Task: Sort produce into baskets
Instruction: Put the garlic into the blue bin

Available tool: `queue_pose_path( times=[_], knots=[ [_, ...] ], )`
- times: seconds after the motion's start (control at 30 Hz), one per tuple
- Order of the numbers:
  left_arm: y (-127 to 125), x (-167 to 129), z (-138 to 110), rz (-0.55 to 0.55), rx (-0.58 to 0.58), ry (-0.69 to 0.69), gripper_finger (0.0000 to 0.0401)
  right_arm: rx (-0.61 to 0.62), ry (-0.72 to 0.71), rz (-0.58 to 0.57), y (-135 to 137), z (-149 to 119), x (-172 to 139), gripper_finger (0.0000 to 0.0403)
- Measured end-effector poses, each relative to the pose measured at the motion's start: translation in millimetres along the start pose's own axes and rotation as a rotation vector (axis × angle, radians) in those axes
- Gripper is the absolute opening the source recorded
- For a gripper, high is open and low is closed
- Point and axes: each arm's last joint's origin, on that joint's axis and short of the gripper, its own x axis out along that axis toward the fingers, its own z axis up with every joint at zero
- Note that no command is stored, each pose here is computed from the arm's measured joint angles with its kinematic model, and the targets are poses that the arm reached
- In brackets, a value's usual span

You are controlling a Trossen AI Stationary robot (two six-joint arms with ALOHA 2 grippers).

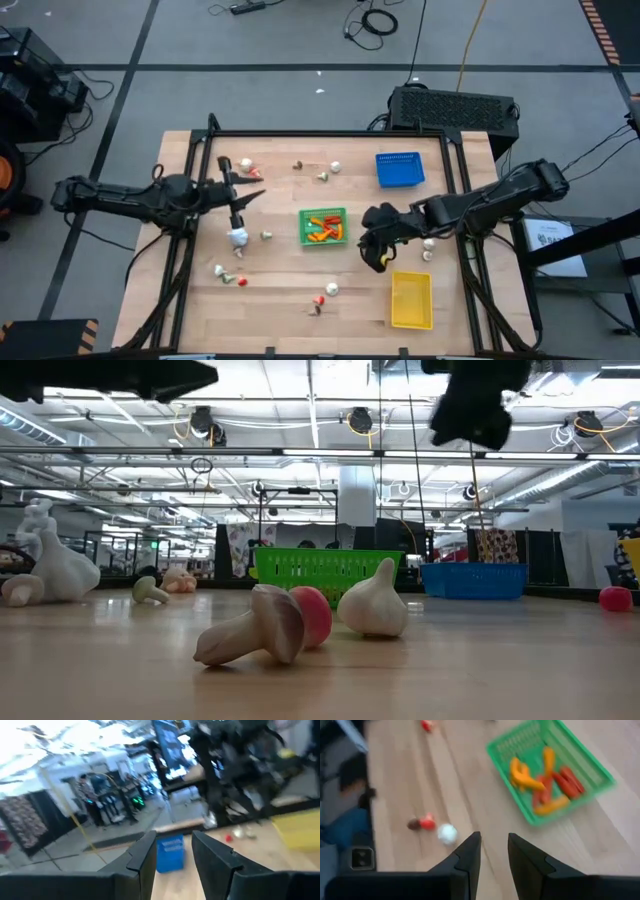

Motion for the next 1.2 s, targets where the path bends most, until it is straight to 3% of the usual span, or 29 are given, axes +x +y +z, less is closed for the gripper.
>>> queue_pose_path(
  times=[0.1,0.27,0.37,0.53,0.87,1.2],
  knots=[
    [-2.3,2.1,-3.8,-0.024,0.044,0.024,0.0132,0.072,0.139,-0.16,-8.3,-5.5,-14.0,0.0089],
    [-1.7,2.1,-2.5,-0.015,0.059,0.013,0.0132,0.377,0.343,-0.495,-32.9,-28.4,-30.1,0.0089],
    [-0.7,1.9,0.0,-0.008,0.055,-0.012,0.0132,0.526,0.459,-0.607,-46.2,-43.3,-28.5,0.0089],
    [-1.4,1.9,-0.4,-0.025,0.08,-0.014,0.0132,0.574,0.525,-0.638,-62.3,-56.1,-22.1,0.0096],
    [-1.4,2.0,-0.3,-0.025,0.075,-0.014,0.0132,0.64,0.628,-0.686,-98.9,-71.7,-14.7,0.0174],
    [-3.0,2.0,-4.3,-0.044,0.07,0.027,0.0132,0.691,0.733,-0.587,-114.9,-98.0,6.0,0.0196]
  ],
)
